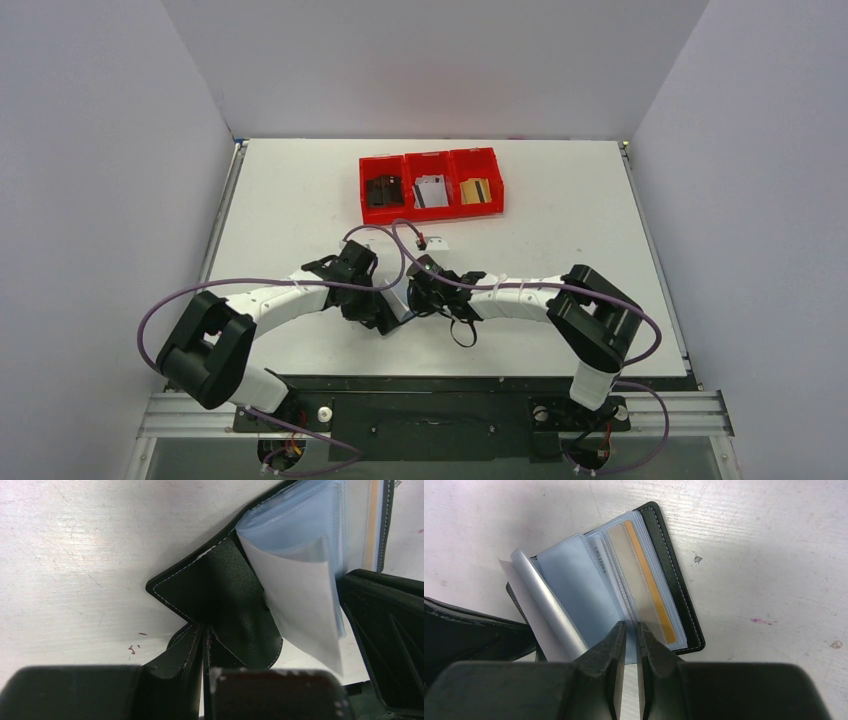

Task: Take the credit cards out of the card holder
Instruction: Remove the credit card from the card holder.

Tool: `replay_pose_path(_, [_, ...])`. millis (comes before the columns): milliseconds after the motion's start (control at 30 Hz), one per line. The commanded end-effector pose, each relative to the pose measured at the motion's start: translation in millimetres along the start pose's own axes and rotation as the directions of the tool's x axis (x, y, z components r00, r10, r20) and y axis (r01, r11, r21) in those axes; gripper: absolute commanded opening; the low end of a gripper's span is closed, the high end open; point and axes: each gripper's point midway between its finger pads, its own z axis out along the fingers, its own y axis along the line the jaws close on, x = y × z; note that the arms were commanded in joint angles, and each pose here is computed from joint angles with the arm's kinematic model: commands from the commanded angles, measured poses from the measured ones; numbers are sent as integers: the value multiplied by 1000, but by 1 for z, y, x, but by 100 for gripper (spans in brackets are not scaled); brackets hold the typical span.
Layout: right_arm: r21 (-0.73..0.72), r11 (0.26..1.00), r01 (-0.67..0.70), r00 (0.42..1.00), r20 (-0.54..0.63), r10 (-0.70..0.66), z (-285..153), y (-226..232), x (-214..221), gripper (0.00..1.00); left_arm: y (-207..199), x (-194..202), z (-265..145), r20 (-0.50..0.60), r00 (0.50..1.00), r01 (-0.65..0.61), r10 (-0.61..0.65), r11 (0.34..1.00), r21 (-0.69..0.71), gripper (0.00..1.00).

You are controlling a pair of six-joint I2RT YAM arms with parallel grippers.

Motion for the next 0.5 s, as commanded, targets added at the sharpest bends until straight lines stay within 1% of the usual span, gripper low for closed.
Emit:
replay_pose_path(0, [-248,965,-86,996,-43,78,-15,57,2,9,-12,-6,8,23,1000,-4,2,998,61,0])
replay_pose_path(267, [-251,963,-94,996,-31,89,-22,55,0,9,-14,-12,8,25,1000,-4,3,998,63,0])
replay_pose_path(467, [-225,972,-63,998,-26,58,-25,52,5,9,-19,-25,-15,63,998,-2,-2,998,64,0])
